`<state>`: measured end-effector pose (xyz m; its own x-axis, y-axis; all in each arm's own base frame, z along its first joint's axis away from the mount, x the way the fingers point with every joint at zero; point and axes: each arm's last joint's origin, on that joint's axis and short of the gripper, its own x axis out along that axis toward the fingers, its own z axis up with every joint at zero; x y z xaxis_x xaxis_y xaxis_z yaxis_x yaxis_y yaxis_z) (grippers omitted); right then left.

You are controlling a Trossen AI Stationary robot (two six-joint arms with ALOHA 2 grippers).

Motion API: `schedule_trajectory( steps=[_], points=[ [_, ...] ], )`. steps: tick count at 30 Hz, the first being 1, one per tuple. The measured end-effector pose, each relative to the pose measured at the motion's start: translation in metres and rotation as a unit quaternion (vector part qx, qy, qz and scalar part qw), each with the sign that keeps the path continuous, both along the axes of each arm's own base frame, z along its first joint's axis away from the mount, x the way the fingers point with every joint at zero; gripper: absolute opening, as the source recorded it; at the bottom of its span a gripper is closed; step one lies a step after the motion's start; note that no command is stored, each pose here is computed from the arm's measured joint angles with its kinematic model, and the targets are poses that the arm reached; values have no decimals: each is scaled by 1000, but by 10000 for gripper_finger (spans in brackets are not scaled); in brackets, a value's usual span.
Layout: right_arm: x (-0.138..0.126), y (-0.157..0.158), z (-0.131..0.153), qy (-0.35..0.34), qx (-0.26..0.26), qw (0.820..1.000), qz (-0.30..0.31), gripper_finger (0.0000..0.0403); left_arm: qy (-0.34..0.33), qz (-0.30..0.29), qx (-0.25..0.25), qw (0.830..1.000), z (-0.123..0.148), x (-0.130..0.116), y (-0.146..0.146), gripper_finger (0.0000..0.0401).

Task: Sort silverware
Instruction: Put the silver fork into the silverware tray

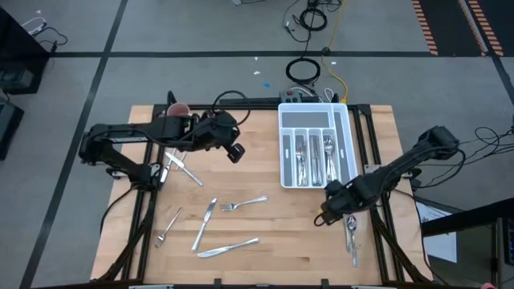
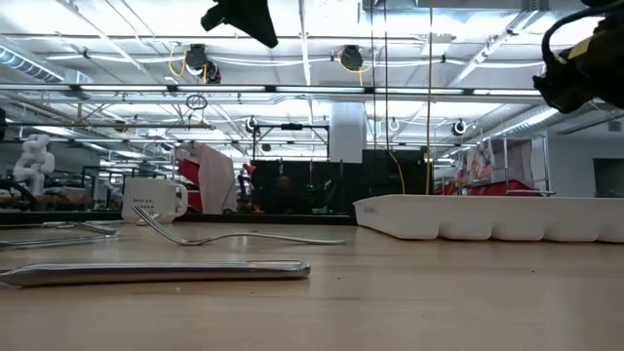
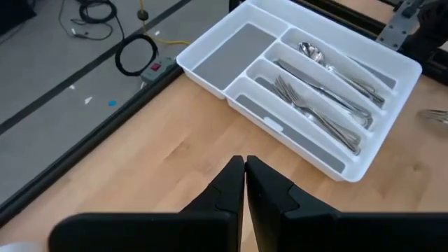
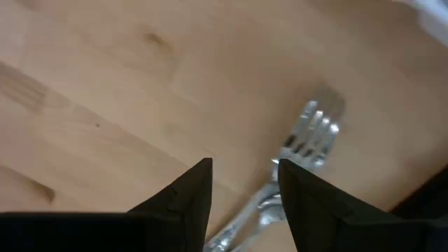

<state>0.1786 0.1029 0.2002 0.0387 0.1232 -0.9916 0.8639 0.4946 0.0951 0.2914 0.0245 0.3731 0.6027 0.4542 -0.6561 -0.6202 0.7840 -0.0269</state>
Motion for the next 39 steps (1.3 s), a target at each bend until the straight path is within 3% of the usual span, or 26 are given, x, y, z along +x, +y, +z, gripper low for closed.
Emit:
schedule_trajectory(
  steps=[12,30,34,39],
  points=[
    [-3,-1,-1,22,-13,998,-50,263,5,-7,17,1000,4,-4,8,25],
    [6,8,-43,144,-74,986,-33,263,4,-5,0,1000,4,-5,17,25],
    [7,11,-54,189,-58,980,-35,238,4,-5,0,1000,4,-5,17,25],
    [10,14,-60,200,-32,979,-23,131,3,-5,0,1000,4,-5,17,25]
  ],
)
